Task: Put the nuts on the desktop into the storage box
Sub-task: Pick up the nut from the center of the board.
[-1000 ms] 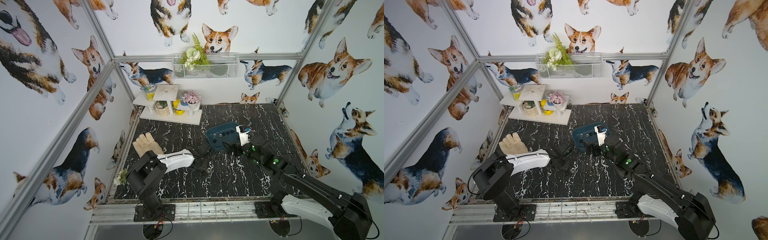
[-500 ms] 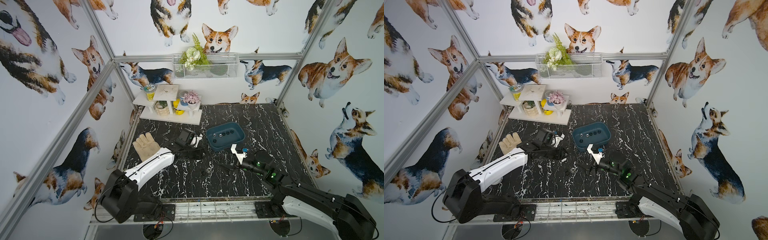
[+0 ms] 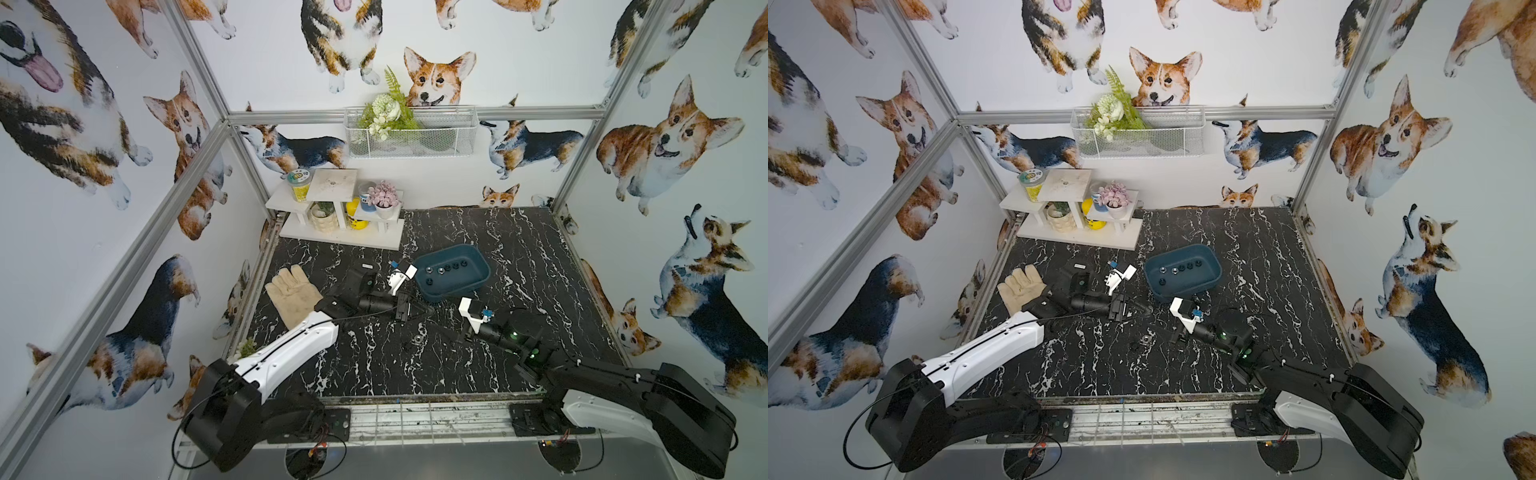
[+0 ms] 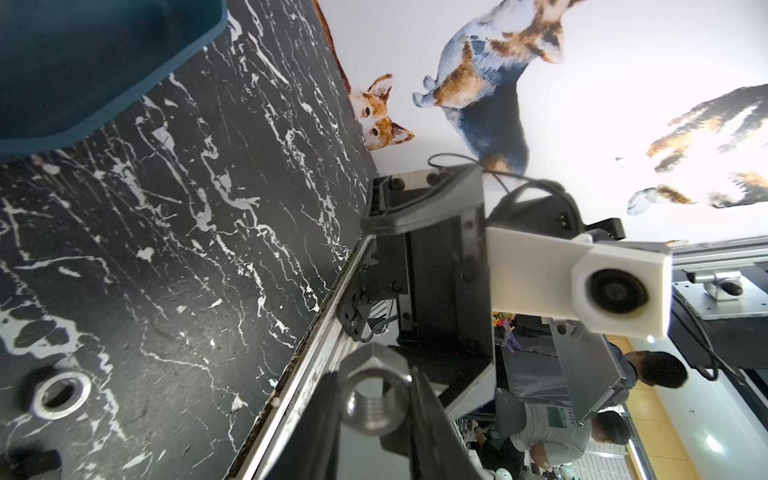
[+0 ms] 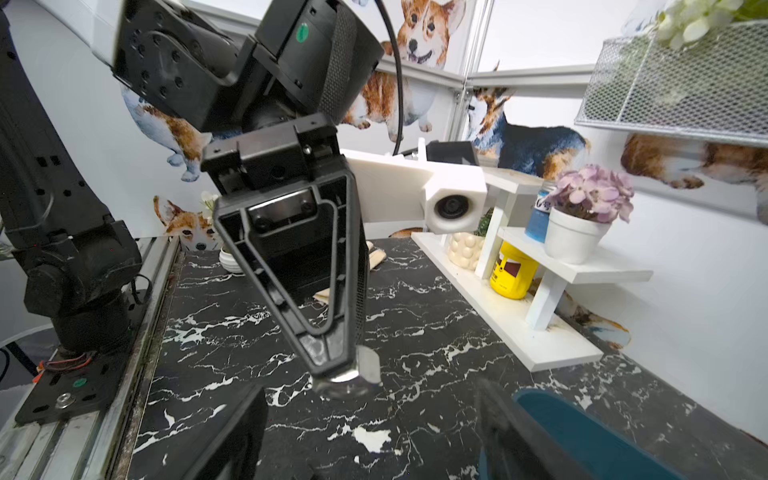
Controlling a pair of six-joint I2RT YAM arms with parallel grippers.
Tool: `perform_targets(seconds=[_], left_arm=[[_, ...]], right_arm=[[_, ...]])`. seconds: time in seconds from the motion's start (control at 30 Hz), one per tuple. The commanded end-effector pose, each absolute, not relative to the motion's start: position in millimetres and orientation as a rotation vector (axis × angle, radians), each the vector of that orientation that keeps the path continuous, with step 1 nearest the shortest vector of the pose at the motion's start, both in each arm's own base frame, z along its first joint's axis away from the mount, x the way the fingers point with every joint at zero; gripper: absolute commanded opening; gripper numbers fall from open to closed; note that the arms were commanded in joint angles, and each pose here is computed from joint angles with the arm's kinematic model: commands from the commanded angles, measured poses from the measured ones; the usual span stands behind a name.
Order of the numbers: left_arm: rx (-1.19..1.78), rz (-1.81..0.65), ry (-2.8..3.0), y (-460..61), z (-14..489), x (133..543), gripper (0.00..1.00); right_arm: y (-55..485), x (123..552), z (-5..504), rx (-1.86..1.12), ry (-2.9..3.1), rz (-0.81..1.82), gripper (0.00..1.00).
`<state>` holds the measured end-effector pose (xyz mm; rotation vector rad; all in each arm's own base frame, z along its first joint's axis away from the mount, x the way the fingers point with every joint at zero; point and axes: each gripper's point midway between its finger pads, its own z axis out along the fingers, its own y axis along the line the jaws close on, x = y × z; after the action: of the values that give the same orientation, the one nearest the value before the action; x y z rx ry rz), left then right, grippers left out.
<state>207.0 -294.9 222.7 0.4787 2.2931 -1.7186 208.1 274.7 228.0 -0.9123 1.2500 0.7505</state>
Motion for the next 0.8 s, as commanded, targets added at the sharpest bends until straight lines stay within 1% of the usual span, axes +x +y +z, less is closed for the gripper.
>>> perform_targets(seconds=[0.0,0.13,0.27,0.33,0.43,0.5,0.6,0.67,0.7,0.73,0.77], left_arm=[[0.53,-1.788,2.221,-298.2,237.3,203.4,0.19],[0.532,-1.803,2.217,-299.3,238.6,202.6,0.19],[0.528,-1.816,2.22,-300.2,237.9,202.3,0.19],[0.522,-1.824,2.216,-300.4,238.3,202.4,0.19],[0.519,-1.83,2.218,-300.3,237.8,202.1,0.19],[0.52,-1.842,2.211,-301.0,239.0,201.1,0.19],[0.519,-1.853,2.203,-301.3,240.4,201.2,0.19],[0.526,-1.87,2.188,-301.4,242.8,200.1,0.23],[0.535,-1.882,2.17,-301.9,245.4,199.5,0.27],[0.542,-1.895,2.151,-302.5,249.5,199.8,0.31],[0.528,-1.91,2.167,-301.0,240.7,197.1,0.36]], right_arm=[[275.8,202.8,250.2,-0.899,1.145,0.761,0.78],[280.3,202.7,250.0,-0.915,1.149,0.78,0.71],[283.2,205.8,249.3,-0.916,1.16,0.783,0.56],[284.5,206.5,249.9,-0.915,1.161,0.789,0.53],[285.3,207.7,251.1,-0.914,1.161,0.788,0.41],[286.3,208.4,251.5,-0.917,1.165,0.788,0.3],[287.0,208.9,251.0,-0.92,1.172,0.79,0.21],[286.9,210.1,250.3,-0.916,1.181,0.789,0.14],[286.9,210.9,249.4,-0.915,1.189,0.788,0.1],[287.0,211.9,248.8,-0.912,1.197,0.788,0.09],[287.0,213.8,248.4,-0.907,1.209,0.785,0.08]])
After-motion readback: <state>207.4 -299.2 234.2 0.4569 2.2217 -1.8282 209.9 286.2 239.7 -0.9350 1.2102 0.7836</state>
